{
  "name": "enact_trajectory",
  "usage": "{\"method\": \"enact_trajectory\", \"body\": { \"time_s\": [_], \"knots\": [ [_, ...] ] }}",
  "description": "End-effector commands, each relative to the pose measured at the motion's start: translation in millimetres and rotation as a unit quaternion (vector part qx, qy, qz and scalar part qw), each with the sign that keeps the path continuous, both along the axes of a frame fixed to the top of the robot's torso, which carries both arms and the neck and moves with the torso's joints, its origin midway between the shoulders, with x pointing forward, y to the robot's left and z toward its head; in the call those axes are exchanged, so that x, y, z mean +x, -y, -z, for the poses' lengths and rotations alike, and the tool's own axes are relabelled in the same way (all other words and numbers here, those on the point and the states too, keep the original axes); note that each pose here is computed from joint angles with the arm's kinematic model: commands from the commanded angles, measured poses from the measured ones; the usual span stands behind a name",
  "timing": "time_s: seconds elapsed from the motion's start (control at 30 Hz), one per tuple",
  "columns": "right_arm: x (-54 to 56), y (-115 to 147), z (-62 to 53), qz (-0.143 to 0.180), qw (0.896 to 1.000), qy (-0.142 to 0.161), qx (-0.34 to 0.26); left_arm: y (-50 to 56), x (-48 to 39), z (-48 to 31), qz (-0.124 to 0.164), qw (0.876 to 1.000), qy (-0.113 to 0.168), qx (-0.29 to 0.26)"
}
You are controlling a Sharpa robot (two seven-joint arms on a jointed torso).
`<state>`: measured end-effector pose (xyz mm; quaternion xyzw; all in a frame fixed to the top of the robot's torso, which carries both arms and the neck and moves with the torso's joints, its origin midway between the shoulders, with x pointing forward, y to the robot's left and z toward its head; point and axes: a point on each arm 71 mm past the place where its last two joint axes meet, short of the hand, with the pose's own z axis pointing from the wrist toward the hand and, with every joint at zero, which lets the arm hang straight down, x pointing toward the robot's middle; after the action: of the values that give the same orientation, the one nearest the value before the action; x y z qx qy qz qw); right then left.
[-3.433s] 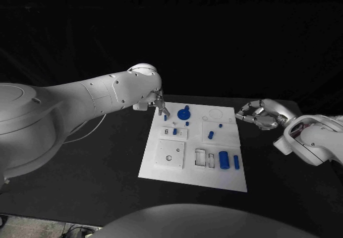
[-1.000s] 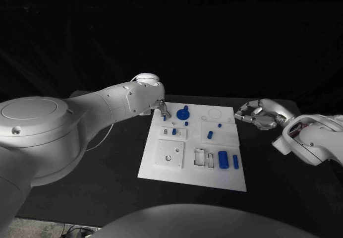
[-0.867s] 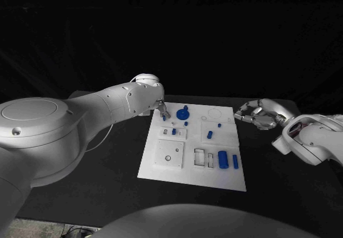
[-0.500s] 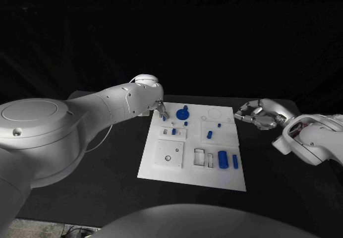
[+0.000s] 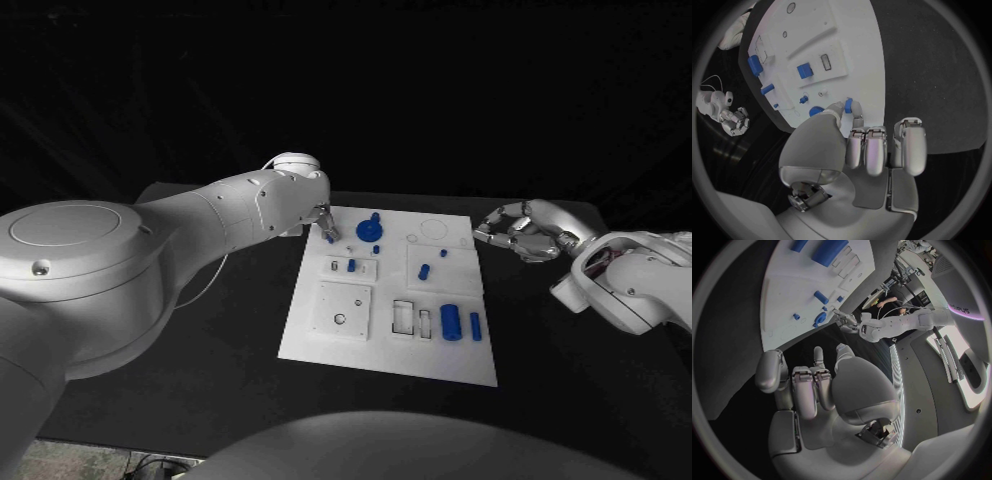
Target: Assemble the parts on the task board
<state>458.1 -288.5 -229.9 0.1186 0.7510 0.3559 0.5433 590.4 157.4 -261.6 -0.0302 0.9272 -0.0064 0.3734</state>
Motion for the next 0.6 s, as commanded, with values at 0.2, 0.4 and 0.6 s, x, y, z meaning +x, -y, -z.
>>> {"method": "enact_trajectory", "body": {
  "time_s": [0.2, 0.4, 0.6],
  "knots": [
    [-0.8, -0.9, 0.0, -0.005, 1.0, 0.0, 0.0, 6.3, -1.3, 1.4, 0.005, 1.0, -0.011, -0.019],
    [-0.9, -0.3, 0.0, -0.004, 1.0, -0.001, 0.0, 7.1, -1.4, 1.1, 0.003, 1.0, -0.008, -0.021],
    [-0.7, 1.1, 0.0, -0.003, 1.0, 0.0, -0.001, 6.7, -3.6, 0.4, 0.001, 1.0, -0.001, -0.014]
  ]
}}
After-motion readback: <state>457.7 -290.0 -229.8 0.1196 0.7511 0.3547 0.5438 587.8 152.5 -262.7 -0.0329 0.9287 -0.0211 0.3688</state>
